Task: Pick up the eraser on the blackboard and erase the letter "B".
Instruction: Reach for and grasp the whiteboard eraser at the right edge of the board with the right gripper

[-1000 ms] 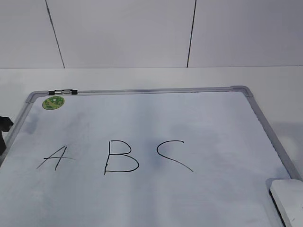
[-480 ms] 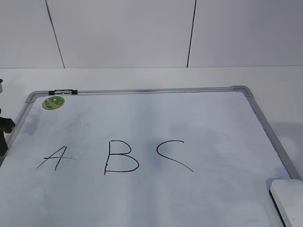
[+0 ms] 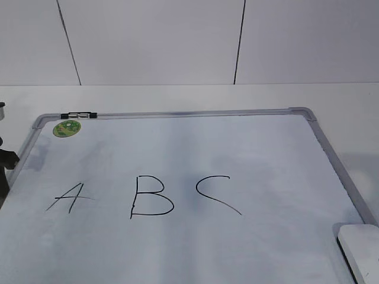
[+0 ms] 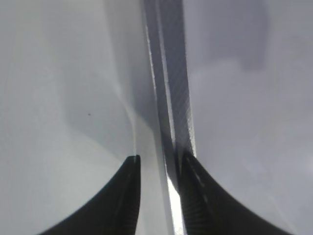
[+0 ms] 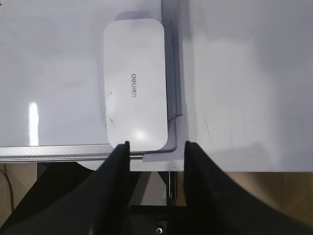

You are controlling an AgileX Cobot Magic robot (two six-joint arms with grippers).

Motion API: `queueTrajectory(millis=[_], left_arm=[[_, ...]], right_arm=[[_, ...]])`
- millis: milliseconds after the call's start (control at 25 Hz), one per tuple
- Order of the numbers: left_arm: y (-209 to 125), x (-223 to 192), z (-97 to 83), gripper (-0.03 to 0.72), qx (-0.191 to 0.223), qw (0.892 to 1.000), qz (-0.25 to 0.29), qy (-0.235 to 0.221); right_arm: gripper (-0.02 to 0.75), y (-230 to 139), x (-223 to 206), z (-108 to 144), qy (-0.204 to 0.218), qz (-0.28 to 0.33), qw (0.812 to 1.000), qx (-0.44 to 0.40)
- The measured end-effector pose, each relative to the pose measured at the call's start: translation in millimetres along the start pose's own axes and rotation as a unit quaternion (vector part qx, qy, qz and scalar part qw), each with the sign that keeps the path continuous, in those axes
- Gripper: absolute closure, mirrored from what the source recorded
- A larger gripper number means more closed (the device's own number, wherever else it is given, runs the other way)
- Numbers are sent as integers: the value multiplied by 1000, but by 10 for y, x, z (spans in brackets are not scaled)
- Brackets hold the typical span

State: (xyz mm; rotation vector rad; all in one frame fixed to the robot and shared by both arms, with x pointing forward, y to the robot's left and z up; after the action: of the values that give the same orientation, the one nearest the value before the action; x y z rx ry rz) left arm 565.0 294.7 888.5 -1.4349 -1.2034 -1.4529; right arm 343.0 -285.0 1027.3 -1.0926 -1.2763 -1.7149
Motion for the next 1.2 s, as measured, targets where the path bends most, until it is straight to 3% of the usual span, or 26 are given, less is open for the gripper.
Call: queueTrajectory(millis=[400,640,920,1200], left_arm=[[0,0,0,480,0,1000,0,0],[3,-1,-22,645,9,1000,0,-6],[6,-1,-34,665,24,1000,-1,-10],[6,-1,-34,666,24,1000,-1,-10]], right_arm=[[458,0,0,0,0,0,1000,0],[457,0,0,0,0,0,1000,0],[448,12,-24,4,-3,8,1000,-10],[263,85,-187,26,-22,57,998,-29]])
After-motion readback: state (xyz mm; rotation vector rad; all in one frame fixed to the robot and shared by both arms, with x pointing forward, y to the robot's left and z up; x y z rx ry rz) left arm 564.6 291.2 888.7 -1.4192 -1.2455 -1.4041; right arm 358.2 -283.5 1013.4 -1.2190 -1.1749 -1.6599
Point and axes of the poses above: a point on each arm's last joint axis where the gripper is mounted, x pointing back along that axis away from the gripper, z along the wrist's bending axis when the last joint is at zero, y = z × x, the point moved 4 cm from there along -x, pointing out along that axis toward the gripper, and after that the axes turned 12 degrees about -x, right-handed, at the moved point
